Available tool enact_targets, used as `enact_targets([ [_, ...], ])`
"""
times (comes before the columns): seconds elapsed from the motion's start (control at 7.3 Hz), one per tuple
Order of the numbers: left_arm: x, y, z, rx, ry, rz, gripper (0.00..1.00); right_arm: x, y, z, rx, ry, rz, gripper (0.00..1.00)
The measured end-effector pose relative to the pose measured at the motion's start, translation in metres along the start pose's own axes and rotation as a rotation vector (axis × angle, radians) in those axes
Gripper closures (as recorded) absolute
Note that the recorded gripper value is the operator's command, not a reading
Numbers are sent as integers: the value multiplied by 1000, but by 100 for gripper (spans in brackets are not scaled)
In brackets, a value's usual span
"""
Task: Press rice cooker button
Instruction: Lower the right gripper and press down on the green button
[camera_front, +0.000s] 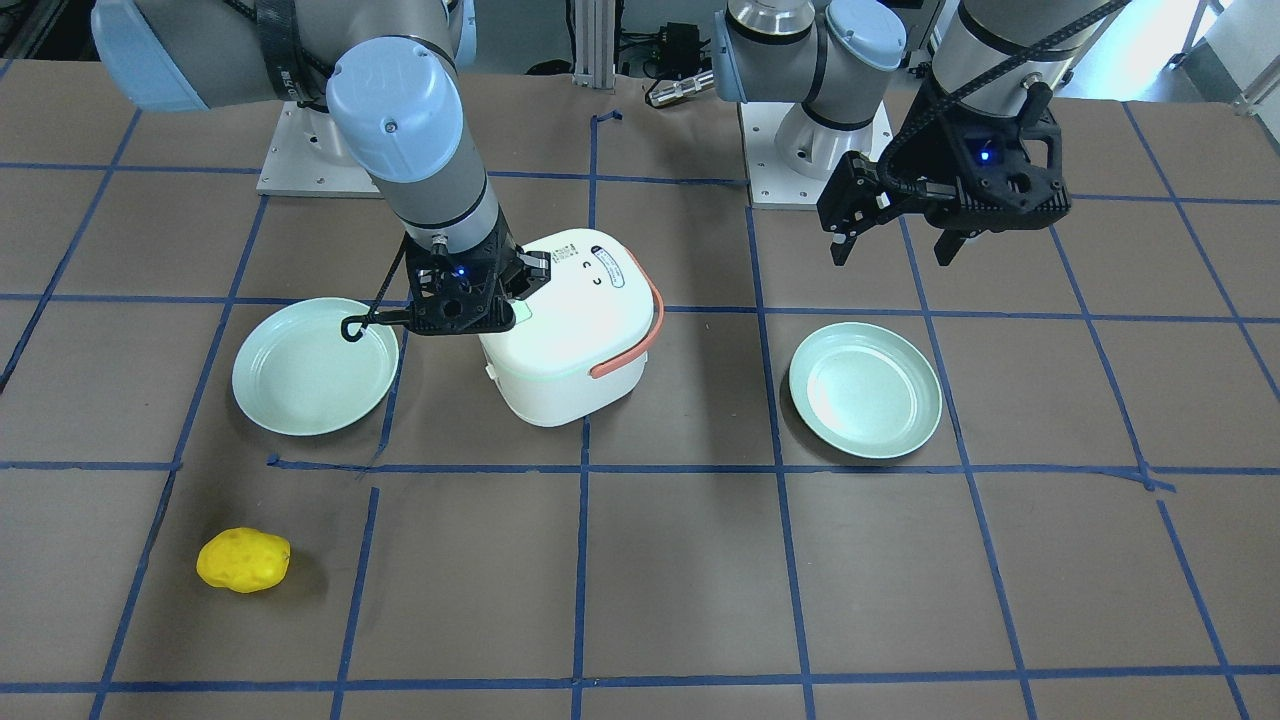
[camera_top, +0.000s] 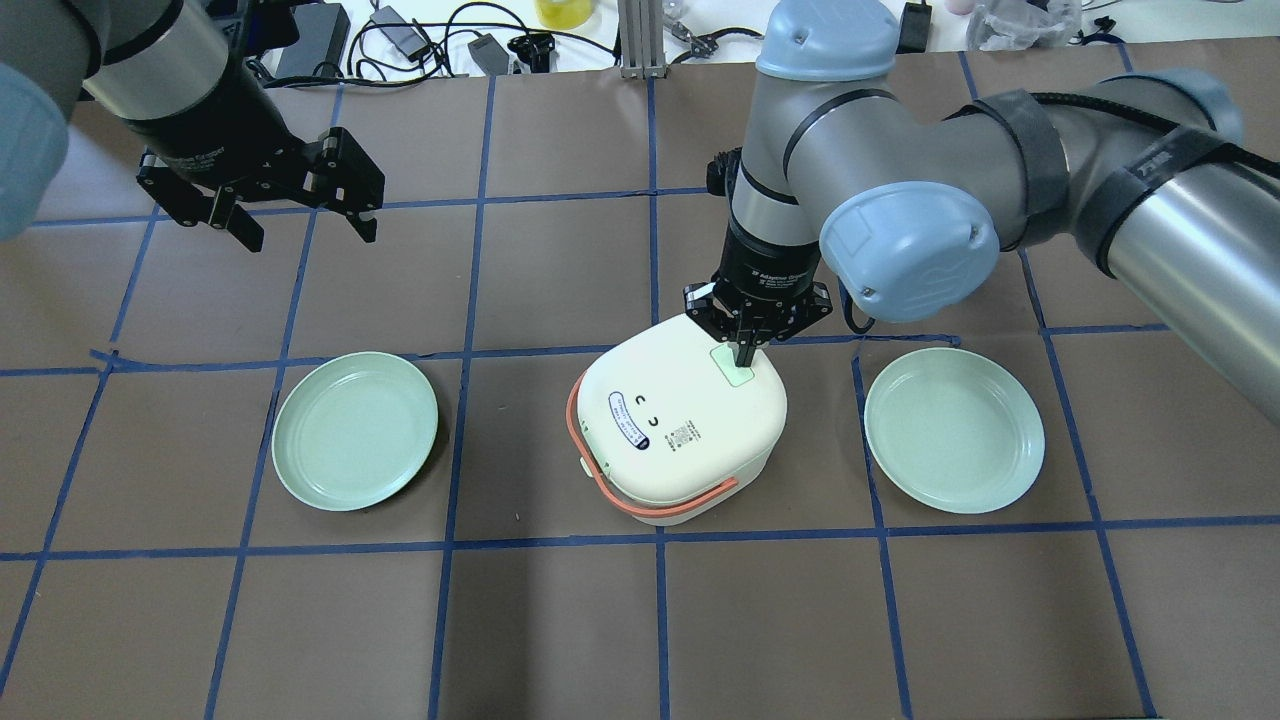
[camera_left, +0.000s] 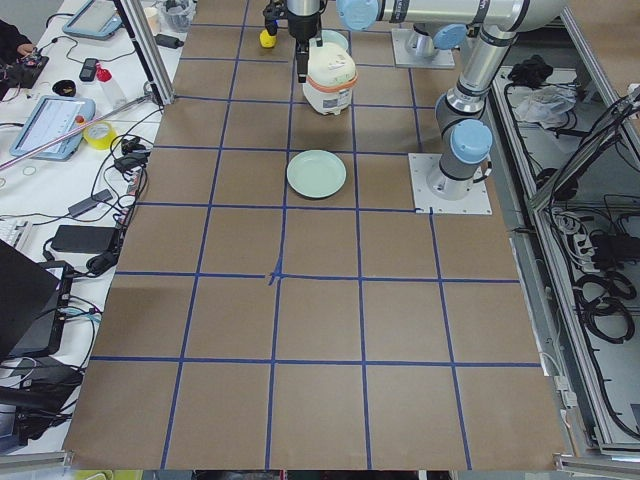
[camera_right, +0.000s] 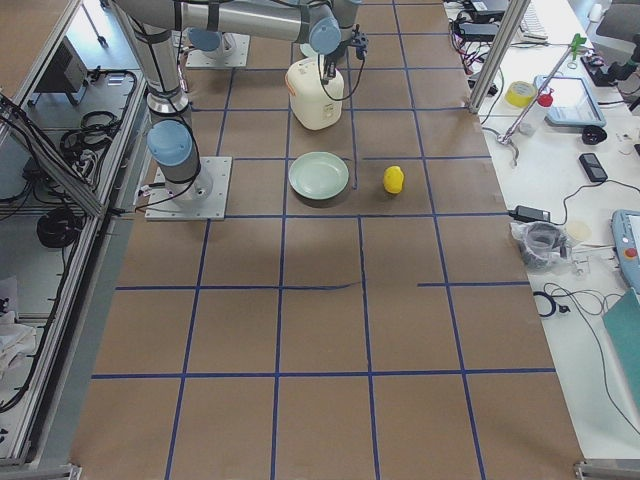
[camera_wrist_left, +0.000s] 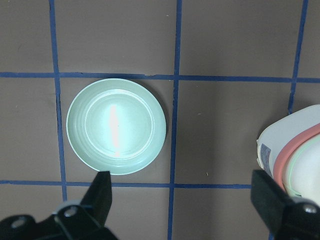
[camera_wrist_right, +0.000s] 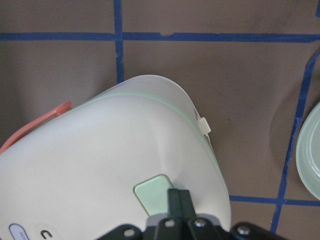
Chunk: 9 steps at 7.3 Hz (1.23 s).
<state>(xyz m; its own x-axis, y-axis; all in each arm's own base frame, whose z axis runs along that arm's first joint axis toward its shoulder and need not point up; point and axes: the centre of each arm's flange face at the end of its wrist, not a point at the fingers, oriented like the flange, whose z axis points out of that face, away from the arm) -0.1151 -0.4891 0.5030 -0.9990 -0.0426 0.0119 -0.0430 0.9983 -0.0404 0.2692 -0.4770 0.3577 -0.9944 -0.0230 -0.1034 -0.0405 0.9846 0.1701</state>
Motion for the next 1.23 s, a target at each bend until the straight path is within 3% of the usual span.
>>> enact_targets([
  [1.23, 0, 0, 0, 0, 0, 1, 0, -1, 1, 3, -10, -7, 1, 100],
])
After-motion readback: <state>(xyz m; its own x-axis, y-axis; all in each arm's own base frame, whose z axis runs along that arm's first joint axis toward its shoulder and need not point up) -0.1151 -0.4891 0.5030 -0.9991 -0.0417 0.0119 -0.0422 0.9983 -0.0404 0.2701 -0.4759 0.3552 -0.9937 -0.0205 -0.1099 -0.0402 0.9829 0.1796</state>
